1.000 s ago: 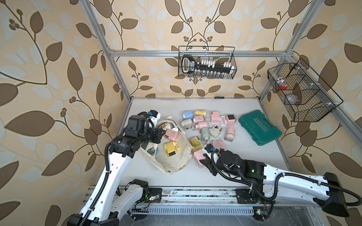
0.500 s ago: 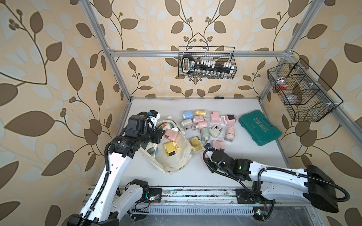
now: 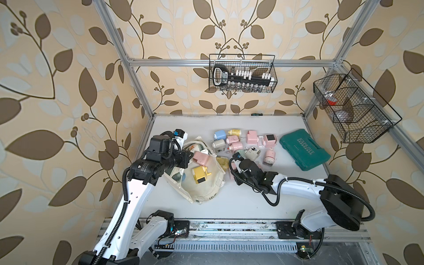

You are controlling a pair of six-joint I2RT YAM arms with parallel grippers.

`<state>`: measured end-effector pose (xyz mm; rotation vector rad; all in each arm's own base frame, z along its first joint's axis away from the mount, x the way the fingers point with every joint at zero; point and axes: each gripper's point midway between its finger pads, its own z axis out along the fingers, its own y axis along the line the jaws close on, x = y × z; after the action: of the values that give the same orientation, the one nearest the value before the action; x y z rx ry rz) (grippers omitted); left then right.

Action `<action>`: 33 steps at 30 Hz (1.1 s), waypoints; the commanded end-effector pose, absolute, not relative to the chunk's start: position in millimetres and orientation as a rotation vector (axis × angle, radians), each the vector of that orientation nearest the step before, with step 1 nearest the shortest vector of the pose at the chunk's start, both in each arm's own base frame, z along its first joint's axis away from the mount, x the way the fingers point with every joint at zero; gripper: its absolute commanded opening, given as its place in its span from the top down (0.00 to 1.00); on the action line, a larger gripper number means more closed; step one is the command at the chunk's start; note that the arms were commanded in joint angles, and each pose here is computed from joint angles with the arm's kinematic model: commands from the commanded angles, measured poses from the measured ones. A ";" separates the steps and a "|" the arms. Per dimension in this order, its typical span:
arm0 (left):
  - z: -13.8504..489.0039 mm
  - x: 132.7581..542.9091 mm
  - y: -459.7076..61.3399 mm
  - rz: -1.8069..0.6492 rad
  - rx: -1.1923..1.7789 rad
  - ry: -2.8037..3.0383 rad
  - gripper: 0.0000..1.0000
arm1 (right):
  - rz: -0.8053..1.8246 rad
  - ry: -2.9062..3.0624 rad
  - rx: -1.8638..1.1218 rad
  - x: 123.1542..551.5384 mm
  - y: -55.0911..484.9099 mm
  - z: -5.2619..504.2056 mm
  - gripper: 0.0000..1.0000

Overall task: Take out the pencil sharpeners from the tote bags
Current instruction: Place the pencil sharpener at the center of the board.

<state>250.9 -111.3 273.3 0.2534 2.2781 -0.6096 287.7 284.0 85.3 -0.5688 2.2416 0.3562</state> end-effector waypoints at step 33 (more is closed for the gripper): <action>278.4 248.7 -108.8 -0.594 0.261 2.246 1.00 | 0.821 1.839 -0.861 185.1 323.0 244.0 0.26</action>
<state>249.1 -106.5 269.3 0.2367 2.2926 -0.5792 212.4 306.6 255.0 -0.7394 1.8345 0.7769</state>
